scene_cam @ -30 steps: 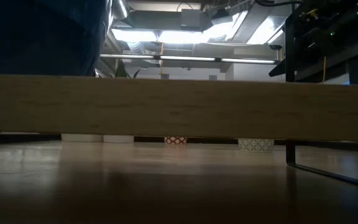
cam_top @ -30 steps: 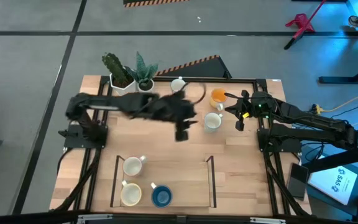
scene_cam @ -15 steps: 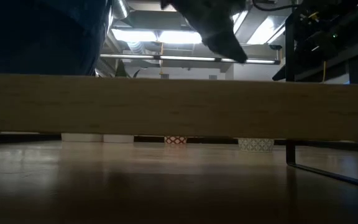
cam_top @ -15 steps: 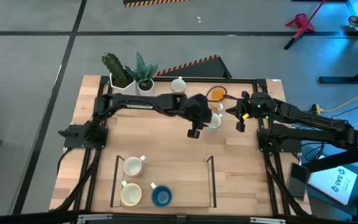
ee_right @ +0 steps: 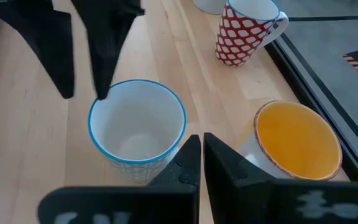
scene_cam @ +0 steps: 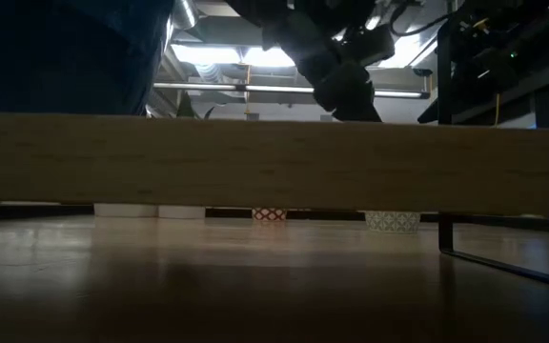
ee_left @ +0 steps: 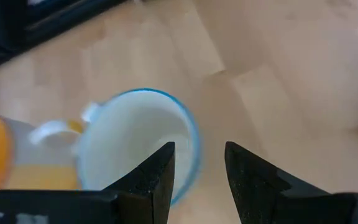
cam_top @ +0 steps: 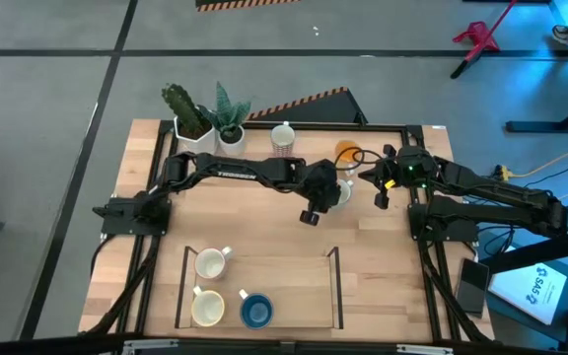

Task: Place coffee mugs
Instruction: Put the green patterned mug on the shelf

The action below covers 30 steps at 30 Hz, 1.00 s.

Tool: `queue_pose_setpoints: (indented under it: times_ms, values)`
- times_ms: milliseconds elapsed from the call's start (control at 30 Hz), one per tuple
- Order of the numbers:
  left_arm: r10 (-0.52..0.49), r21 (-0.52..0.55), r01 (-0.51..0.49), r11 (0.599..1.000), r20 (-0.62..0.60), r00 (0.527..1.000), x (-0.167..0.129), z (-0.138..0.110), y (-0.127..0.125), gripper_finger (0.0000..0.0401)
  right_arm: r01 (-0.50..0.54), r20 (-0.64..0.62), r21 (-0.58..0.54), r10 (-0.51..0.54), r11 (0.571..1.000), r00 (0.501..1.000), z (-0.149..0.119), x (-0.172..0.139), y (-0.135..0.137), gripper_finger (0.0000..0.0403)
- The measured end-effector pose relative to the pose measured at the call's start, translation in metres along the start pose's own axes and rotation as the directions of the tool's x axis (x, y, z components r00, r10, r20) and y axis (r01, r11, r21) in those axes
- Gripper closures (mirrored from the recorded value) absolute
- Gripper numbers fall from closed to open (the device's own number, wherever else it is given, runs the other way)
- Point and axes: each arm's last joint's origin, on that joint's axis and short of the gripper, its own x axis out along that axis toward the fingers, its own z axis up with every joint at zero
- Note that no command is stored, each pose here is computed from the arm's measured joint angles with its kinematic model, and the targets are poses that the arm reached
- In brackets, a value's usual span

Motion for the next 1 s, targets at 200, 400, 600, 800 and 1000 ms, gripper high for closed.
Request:
queue_pose_setpoints:
  times_ms: [200, 400, 600, 800, 1000]
  values:
    - [0.017, 0.001, -0.017, 1.000, -0.009, 1.000, 0.010, -0.008, 0.008, 0.0266, 0.000, 0.000, 0.000, 0.000, 1.000, 1.000, 0.000, 0.000, 0.000, 0.0398]
    - [-0.022, 0.005, 0.023, 1.000, -0.029, 0.999, 0.022, -0.014, 0.002, 0.0266, 0.000, -0.001, 0.000, 0.000, 1.000, 1.000, 0.000, 0.000, 0.000, 0.0398]
    - [-0.004, 0.025, 0.006, 1.000, -0.081, 0.997, 0.035, -0.021, -0.002, 0.0267, -0.001, -0.006, 0.000, 0.001, 1.000, 1.000, -0.001, 0.000, 0.000, 0.0398]
    - [0.046, 0.031, -0.043, 0.999, -0.110, 0.993, 0.035, -0.022, -0.002, 0.0314, 0.059, -0.043, -0.016, -0.060, 0.998, 0.997, -0.003, 0.000, -0.001, 0.0398]
    - [0.048, 0.000, -0.048, 0.999, -0.117, 0.992, 0.036, -0.023, -0.002, 0.0383, 0.256, -0.104, -0.038, -0.258, 0.966, 0.960, -0.005, 0.002, -0.007, 0.0398]
